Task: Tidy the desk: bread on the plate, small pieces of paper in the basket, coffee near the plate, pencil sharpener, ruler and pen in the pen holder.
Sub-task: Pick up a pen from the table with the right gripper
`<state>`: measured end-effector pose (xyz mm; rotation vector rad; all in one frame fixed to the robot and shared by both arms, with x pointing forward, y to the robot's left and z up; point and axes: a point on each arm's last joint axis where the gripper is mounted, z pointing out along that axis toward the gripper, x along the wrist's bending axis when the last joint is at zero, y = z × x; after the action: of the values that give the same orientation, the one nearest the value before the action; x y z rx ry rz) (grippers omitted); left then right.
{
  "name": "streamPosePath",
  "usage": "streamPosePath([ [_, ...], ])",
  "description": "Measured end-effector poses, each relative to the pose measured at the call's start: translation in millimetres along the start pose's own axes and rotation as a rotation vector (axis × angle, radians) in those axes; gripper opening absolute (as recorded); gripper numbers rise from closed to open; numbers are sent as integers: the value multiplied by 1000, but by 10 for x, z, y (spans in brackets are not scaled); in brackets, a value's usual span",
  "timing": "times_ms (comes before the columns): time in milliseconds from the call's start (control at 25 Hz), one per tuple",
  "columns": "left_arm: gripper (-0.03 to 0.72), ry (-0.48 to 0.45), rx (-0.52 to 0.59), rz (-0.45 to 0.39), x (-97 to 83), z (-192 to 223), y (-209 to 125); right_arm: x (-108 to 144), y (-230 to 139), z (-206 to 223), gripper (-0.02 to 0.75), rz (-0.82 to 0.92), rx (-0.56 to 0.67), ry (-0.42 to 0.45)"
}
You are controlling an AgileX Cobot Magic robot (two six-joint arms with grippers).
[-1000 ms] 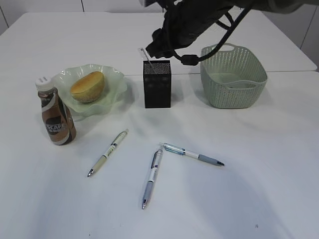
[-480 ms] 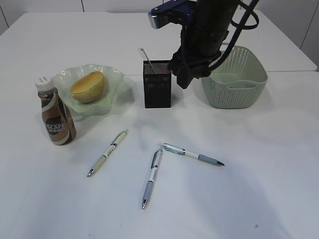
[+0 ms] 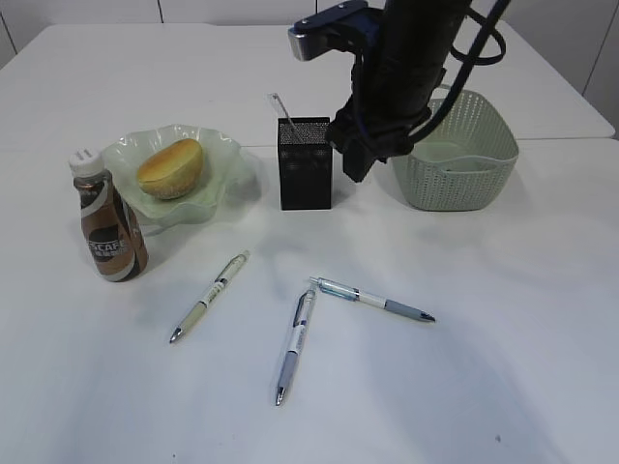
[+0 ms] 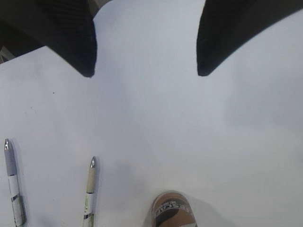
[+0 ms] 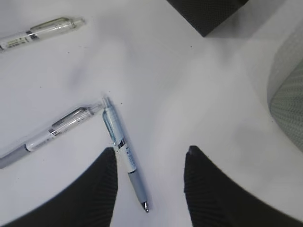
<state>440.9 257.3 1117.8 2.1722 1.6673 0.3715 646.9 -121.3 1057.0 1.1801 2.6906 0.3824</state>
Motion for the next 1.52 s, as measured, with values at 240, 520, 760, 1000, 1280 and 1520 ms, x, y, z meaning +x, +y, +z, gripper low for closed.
streamPosePath([
  [240,466,0,1,0,0,0,-1,123,-318,62,373,-84,96,55],
  [520,466,0,1,0,0,0,-1,291,-701,130,373,-322,166,153],
  [760,466,0,1,0,0,0,-1,277,-658,267,373,-420,86,127],
  [1000,466,0,0,0,0,-2,1,249,-624,602,373,-430,90,131],
  [1280,466,0,0,0,0,-2,1,217,-612,874,373,-434,96,116],
  [1520,466,0,0,0,0,-2,1,190,-559,953,345,-438,80,101],
])
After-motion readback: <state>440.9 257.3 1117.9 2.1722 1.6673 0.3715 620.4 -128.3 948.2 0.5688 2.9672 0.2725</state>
